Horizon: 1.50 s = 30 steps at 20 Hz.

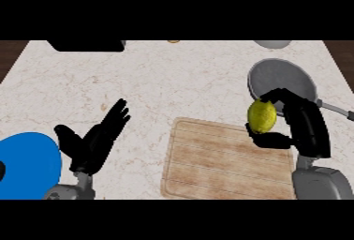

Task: Pick the pear from the cutting board and place it in the pan

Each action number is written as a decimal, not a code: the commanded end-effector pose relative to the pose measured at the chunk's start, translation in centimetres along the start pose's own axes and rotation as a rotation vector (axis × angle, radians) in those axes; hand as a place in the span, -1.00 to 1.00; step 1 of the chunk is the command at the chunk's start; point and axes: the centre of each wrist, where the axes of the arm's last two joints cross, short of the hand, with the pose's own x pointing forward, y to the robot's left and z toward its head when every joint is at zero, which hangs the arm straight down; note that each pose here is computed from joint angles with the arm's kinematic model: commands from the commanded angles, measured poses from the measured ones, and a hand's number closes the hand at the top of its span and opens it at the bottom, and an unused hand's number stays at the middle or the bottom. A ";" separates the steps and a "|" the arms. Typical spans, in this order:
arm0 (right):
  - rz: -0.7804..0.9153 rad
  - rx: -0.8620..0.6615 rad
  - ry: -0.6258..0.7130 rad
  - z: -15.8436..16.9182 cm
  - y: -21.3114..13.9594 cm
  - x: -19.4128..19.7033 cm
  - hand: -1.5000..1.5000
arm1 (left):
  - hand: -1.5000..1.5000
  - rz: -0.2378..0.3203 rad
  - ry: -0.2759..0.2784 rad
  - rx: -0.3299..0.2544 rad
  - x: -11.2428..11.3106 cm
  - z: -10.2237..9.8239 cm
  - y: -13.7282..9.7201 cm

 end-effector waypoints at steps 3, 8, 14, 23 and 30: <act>0.058 -0.168 0.048 -3.6 1.3 -4.5 1.00 | 0.00 -0.004 -0.001 0.015 0.7 -0.3 -0.1; 0.025 -0.287 0.106 -6.6 2.1 -8.2 1.00 | 0.00 0.004 -0.002 0.002 0.4 -0.2 0.3; -0.005 -0.312 0.123 -9.5 1.6 -11.3 1.00 | 0.00 -0.012 -0.027 -0.024 1.4 -1.3 -1.0; 0.174 -0.097 0.322 -8.4 -0.8 -16.2 -1.00 | 0.00 -0.007 -0.018 -0.068 1.6 -0.4 -1.5; -0.023 -0.068 0.293 -9.9 0.5 -14.4 -1.00 | 0.00 0.002 -0.034 -0.063 0.2 -0.9 -2.2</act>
